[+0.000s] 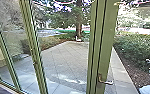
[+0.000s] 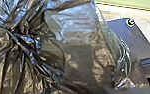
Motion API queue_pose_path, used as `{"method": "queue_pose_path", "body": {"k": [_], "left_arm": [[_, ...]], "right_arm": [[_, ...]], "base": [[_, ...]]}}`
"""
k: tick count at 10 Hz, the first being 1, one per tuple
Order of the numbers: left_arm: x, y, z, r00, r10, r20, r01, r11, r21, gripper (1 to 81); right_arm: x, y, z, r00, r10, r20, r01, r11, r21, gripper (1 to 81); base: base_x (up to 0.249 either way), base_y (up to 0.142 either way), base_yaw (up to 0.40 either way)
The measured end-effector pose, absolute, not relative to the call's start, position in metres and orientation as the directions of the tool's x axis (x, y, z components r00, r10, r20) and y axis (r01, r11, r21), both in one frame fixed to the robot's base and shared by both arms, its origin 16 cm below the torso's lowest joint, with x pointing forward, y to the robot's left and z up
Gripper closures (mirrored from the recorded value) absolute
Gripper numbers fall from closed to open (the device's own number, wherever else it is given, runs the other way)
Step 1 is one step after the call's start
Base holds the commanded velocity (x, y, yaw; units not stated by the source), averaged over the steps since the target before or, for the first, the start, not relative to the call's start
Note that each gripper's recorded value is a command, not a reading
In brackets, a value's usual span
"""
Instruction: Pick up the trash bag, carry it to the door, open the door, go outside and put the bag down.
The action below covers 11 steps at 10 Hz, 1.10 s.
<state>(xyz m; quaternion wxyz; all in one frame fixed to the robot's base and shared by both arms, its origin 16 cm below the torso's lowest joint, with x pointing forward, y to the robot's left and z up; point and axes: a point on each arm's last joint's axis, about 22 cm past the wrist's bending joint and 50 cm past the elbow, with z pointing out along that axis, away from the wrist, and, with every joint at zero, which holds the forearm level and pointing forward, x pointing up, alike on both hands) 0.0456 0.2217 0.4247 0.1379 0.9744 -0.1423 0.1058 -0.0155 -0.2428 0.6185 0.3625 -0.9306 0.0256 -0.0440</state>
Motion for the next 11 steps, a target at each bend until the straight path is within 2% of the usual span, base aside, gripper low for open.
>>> {"method": "queue_pose_path", "body": {"k": [2,7,11], "left_arm": [[0.046,0.22,0.425,0.937,-0.248,0.246,-0.307,-0.921,0.24,81.1],[0.046,0.215,0.425,0.937,-0.247,0.247,-0.307,-0.92,0.245,81.1],[0.046,0.216,0.424,0.937,-0.247,0.247,-0.307,-0.92,0.243,81.1]], "right_arm": [[-0.007,-0.241,0.65,0.991,-0.105,0.079,-0.018,-0.704,-0.71,1.0],[0.024,-0.277,0.713,0.985,-0.115,0.13,0.012,-0.702,-0.712,1.0],[0.068,-0.302,0.772,0.971,-0.111,0.212,0.072,-0.71,-0.7,1.0]], "base": [[0.0,0.0,0.0],[0.0,0.0,0.0],[0.0,0.0,0.0]]}}
